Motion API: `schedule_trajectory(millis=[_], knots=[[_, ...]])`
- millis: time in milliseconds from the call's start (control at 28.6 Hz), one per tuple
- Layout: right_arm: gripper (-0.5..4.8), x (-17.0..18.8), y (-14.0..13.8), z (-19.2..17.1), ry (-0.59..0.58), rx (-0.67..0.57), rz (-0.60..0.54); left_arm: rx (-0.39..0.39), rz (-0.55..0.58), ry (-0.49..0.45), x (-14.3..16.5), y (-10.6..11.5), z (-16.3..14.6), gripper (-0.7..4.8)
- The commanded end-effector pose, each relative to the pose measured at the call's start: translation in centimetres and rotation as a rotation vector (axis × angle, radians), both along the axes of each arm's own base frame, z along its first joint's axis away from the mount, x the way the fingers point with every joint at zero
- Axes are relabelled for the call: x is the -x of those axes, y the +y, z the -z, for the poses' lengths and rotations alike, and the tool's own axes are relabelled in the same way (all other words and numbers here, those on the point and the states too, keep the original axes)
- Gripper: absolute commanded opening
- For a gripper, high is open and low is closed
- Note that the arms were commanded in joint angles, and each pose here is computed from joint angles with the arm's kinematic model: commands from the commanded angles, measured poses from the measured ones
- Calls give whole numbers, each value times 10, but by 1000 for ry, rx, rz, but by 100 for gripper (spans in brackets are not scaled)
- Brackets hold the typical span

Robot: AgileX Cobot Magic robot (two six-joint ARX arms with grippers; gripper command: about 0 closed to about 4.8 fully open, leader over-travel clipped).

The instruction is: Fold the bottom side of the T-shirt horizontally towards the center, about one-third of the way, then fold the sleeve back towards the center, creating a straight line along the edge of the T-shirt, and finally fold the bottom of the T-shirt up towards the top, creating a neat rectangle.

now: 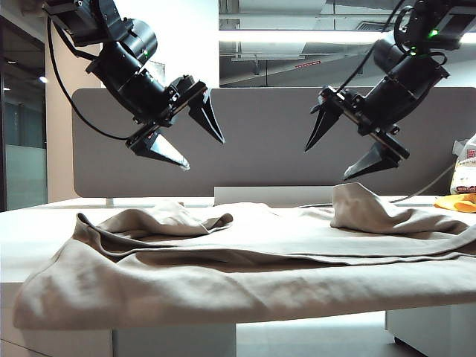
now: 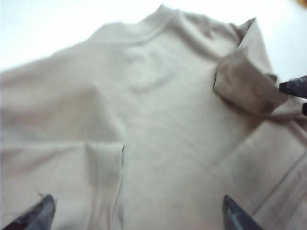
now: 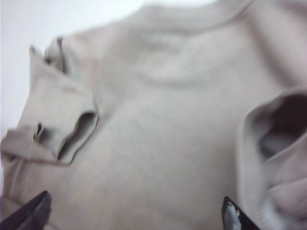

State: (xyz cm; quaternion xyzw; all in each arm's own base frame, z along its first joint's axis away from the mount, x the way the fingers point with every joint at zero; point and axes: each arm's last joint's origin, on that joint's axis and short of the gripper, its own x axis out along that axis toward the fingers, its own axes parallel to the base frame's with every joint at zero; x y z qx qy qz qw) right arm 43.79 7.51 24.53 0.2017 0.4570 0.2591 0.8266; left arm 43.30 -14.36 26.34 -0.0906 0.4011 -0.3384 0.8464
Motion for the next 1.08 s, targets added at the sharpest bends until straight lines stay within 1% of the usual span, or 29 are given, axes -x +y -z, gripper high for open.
schedule_trajectory(millis=[35,70,105,175,280,315,350,385,420,455,559,594,664,839,1084], knots=[[462,3,1,-2,25,31,18,-20,10,45,5,2,1,479],[412,4,0,-3,23,55,37,-30,21,47,6,2,1,479],[344,6,-3,-6,3,136,77,-43,32,49,7,3,2,479],[336,7,-8,-10,-9,212,141,-52,40,60,9,3,2,479],[330,7,-11,-6,12,227,147,-67,54,71,11,4,3,479],[272,8,-11,-5,4,258,122,-89,71,75,13,5,4,479],[222,9,-11,-6,-3,272,102,-98,77,76,14,5,4,441],[173,11,-12,-7,-4,286,83,-126,83,83,17,6,3,382],[169,12,-12,-8,-3,290,76,-135,89,85,19,7,2,367],[169,14,-15,-9,11,295,76,-168,97,80,22,9,-1,362],[169,22,-16,-10,37,314,51,-191,80,61,33,13,-6,358],[169,28,-19,-8,43,315,55,-197,69,38,42,16,-7,328],[169,35,-23,-6,41,311,66,-192,52,15,52,22,-7,327],[170,67,-34,3,30,291,111,-159,-2,0,83,34,-2,327],[171,131,-50,14,-14,263,176,-151,-28,43,129,47,17,328]])
